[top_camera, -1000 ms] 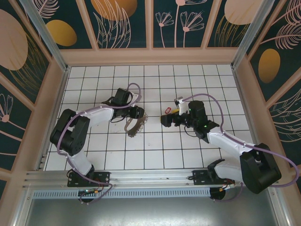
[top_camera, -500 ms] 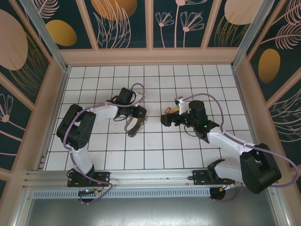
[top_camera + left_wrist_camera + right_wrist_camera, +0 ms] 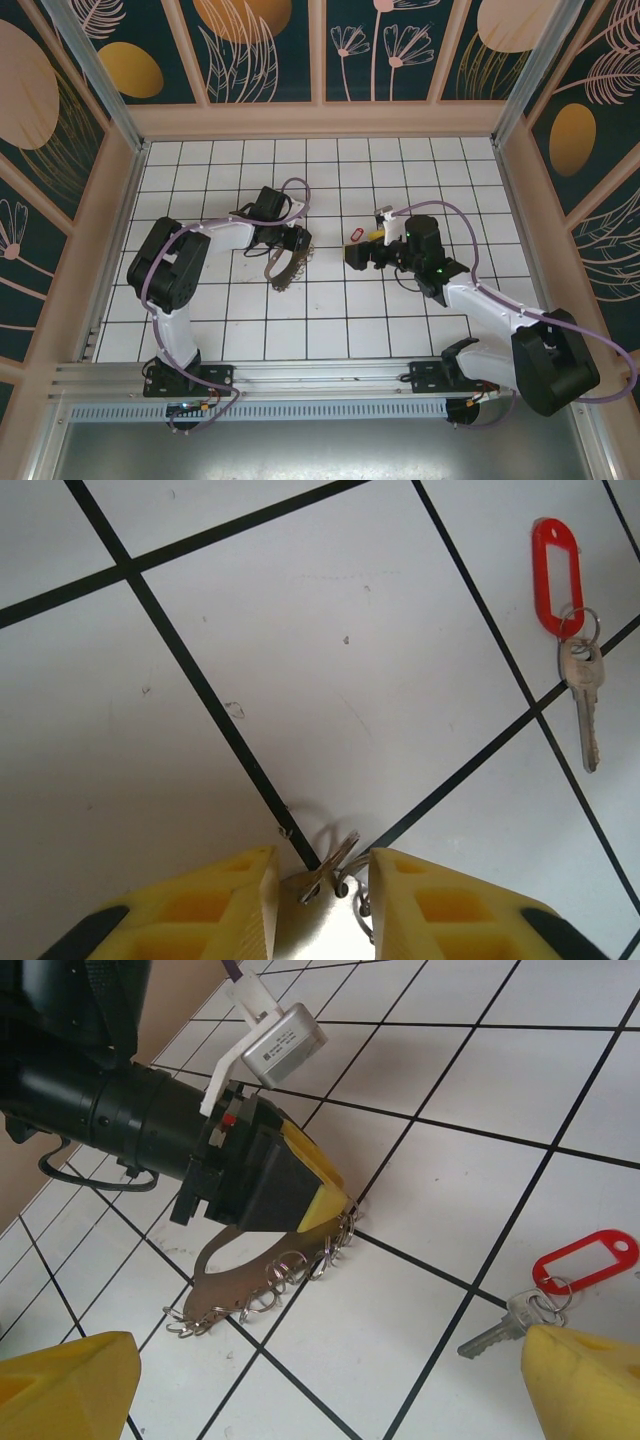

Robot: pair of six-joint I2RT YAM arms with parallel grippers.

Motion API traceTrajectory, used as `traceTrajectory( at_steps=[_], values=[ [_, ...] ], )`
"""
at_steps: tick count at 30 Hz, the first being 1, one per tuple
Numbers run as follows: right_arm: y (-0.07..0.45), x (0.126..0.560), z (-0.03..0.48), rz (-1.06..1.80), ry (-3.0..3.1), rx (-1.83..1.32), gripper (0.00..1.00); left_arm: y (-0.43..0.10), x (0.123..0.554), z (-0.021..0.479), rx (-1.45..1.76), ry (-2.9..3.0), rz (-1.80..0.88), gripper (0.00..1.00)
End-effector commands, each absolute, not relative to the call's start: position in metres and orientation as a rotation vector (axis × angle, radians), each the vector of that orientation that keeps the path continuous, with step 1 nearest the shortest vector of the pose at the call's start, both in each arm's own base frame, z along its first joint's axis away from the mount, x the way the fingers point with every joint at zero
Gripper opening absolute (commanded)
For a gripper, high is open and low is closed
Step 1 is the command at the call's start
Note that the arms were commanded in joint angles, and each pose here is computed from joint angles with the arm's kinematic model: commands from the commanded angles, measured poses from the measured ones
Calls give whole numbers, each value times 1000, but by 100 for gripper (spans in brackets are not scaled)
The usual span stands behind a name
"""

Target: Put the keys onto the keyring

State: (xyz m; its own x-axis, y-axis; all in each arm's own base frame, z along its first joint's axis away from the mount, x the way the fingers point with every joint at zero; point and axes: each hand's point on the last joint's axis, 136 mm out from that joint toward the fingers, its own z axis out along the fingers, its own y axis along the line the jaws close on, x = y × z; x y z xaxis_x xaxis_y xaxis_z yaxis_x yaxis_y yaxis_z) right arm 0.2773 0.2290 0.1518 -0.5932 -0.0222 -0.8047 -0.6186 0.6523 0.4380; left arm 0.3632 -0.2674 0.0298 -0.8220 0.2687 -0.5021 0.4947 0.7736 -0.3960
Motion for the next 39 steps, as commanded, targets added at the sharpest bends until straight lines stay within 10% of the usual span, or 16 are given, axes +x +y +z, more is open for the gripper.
traceTrajectory(
  at_steps=[1,25,39],
  values=[
    [228,278,160,927,2002,-514,98,-272,365,27,614,2543,-722,27],
    [209,278,169,894,1970,-497,97,-277,355,44,666,2506,-750,0],
    [224,230,243,1070,1664,-725,88,-288,295,165,903,2075,-858,0]
  ],
)
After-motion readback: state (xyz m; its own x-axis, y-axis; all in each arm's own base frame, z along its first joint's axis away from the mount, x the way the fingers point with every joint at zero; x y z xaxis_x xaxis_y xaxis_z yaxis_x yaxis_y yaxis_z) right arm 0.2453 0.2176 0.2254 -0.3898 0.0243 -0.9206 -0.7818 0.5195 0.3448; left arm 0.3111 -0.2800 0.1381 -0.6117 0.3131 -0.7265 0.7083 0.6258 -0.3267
